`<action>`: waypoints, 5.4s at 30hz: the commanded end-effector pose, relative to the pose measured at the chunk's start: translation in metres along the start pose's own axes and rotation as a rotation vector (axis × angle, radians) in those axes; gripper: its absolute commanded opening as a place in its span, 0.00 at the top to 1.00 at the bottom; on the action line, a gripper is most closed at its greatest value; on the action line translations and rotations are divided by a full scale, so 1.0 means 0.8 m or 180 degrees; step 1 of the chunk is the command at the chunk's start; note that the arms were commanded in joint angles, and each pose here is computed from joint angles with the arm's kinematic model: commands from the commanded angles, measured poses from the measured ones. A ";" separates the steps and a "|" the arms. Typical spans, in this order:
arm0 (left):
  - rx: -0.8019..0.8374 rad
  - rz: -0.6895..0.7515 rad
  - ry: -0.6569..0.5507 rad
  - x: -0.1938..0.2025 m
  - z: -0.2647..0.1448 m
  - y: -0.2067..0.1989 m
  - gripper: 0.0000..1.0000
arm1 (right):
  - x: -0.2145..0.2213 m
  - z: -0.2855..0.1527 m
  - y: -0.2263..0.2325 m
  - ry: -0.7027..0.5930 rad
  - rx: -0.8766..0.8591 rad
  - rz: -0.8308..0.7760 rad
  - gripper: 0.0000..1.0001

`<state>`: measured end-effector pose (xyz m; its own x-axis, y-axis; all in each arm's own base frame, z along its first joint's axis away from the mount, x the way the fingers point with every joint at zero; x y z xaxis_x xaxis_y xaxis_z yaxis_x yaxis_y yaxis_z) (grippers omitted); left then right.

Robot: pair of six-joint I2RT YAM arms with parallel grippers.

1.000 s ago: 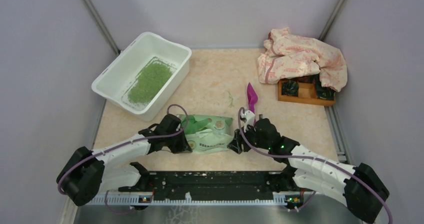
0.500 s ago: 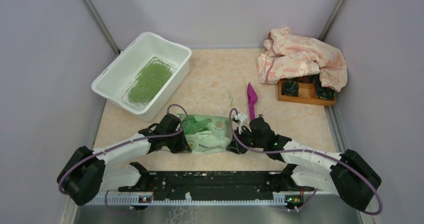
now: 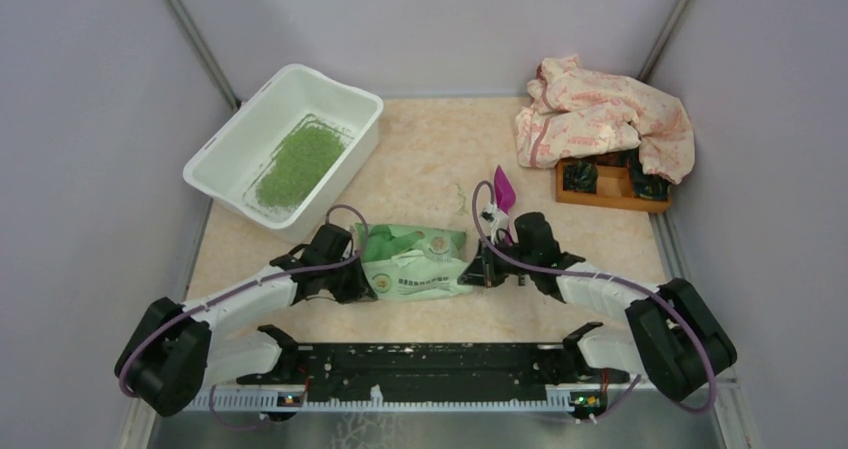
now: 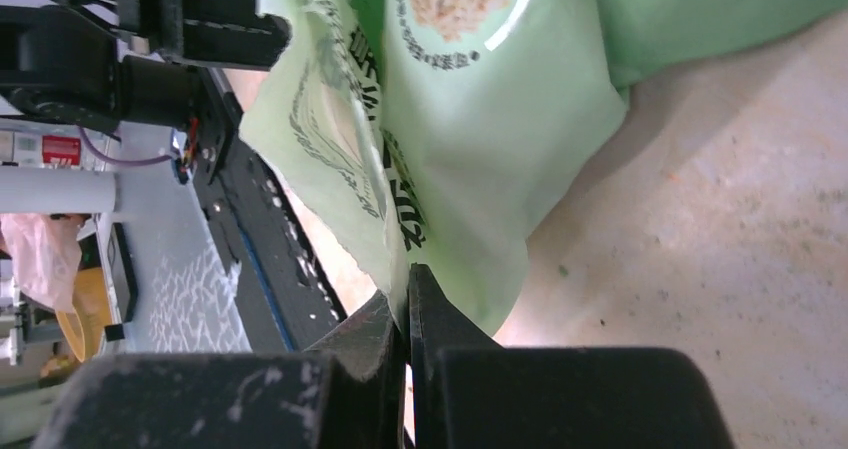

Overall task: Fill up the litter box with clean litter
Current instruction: Close the cat litter bag at the center of the board.

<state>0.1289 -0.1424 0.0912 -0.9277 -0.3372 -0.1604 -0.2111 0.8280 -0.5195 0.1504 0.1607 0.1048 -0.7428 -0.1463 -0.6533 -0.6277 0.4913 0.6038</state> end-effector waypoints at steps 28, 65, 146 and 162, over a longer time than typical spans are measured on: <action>0.0748 0.0614 -0.1007 -0.065 -0.141 -0.066 0.37 | -0.089 -0.014 0.025 -0.0493 0.0413 -0.0829 1.00; 0.0757 0.1163 -0.1594 -0.103 -0.147 -0.075 0.29 | -0.231 -0.028 -0.007 -0.1116 -0.0595 -0.0752 1.00; 0.0435 0.0855 -0.0092 -0.007 0.073 -0.105 0.41 | -0.111 -0.026 0.054 -0.0039 0.1489 -0.1165 0.79; 0.0285 0.0850 -0.0072 -0.008 0.083 -0.098 0.40 | -0.091 0.038 0.015 0.0180 0.1724 -0.1135 0.91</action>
<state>0.1756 -0.2453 0.0995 -0.9305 -0.1527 -0.3330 0.0947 0.7779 -0.6212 0.1865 0.1924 0.1418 -0.5505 -0.4533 -0.7010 -0.6890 0.7209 0.0749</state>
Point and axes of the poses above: each gripper's point midway between its finger pads, its own z axis out along the fingers, its own y axis along the line the jaws close on, x = y × z, the point moved 9 cm from there along -z, back along the fingers, and after that the axes turned 8 degrees about -z, right-handed, at the moved point
